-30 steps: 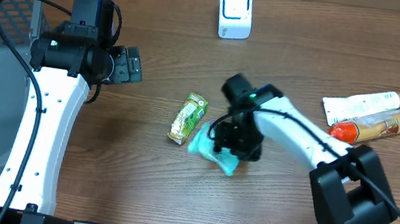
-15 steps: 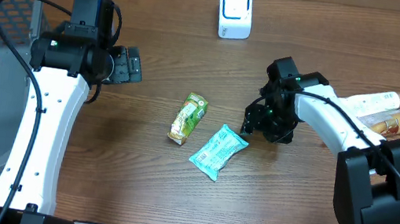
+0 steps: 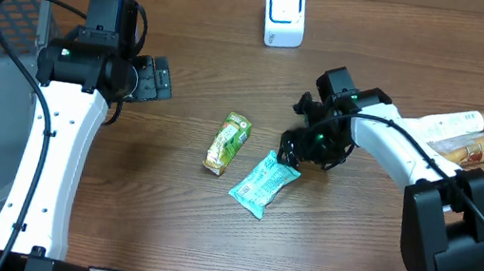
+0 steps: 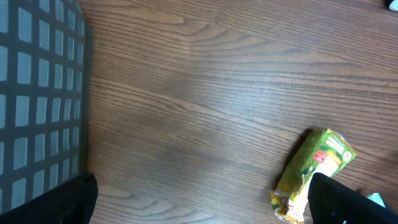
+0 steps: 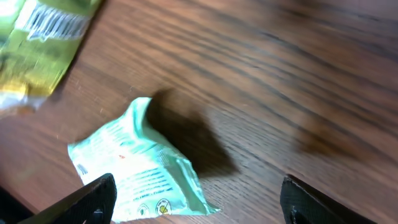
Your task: Scan the item barcode
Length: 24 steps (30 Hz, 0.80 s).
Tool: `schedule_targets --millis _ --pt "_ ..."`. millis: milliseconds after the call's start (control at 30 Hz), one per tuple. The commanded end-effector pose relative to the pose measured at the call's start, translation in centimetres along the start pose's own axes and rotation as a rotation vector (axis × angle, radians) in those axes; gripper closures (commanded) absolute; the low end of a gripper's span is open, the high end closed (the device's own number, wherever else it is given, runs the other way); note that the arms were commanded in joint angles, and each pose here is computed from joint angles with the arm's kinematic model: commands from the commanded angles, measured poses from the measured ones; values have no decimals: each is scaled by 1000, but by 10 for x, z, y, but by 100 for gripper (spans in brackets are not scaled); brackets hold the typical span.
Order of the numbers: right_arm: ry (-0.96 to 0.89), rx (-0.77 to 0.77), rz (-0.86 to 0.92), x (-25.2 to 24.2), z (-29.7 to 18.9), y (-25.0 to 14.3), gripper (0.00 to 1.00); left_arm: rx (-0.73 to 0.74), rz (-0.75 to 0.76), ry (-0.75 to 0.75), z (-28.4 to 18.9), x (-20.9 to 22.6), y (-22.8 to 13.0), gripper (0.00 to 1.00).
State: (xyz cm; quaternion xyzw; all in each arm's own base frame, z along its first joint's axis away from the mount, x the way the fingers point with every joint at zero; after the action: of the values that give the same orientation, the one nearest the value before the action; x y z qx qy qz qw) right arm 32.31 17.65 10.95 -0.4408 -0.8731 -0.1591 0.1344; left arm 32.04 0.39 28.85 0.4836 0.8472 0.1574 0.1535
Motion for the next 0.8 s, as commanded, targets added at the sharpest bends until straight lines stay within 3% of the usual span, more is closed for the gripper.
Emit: schedule_targets --millis 0,233,767 --pt "32 -20 -180 6 -2 1 17 2 -4 11 3 0 -1 0" --pt "99 -68 -318 13 -3 5 19 2 -4 11 3 0 -1 1" --pt "149 -46 -302 10 18 -11 25 2 -4 11 3 0 -1 0"
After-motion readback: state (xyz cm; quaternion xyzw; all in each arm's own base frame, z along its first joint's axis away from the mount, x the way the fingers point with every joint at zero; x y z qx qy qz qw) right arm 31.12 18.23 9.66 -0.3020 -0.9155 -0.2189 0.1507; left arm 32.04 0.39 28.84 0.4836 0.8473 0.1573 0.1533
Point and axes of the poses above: each gripper's point midway between its finger pads, its own z axis out along the fingers, its own x axis along the line the jaws close on, y = z × x, the point moved 8 cm from there along -z, back along the fingers, and after that the axes turned 14 degrees about -z, right-handed, at the moved point
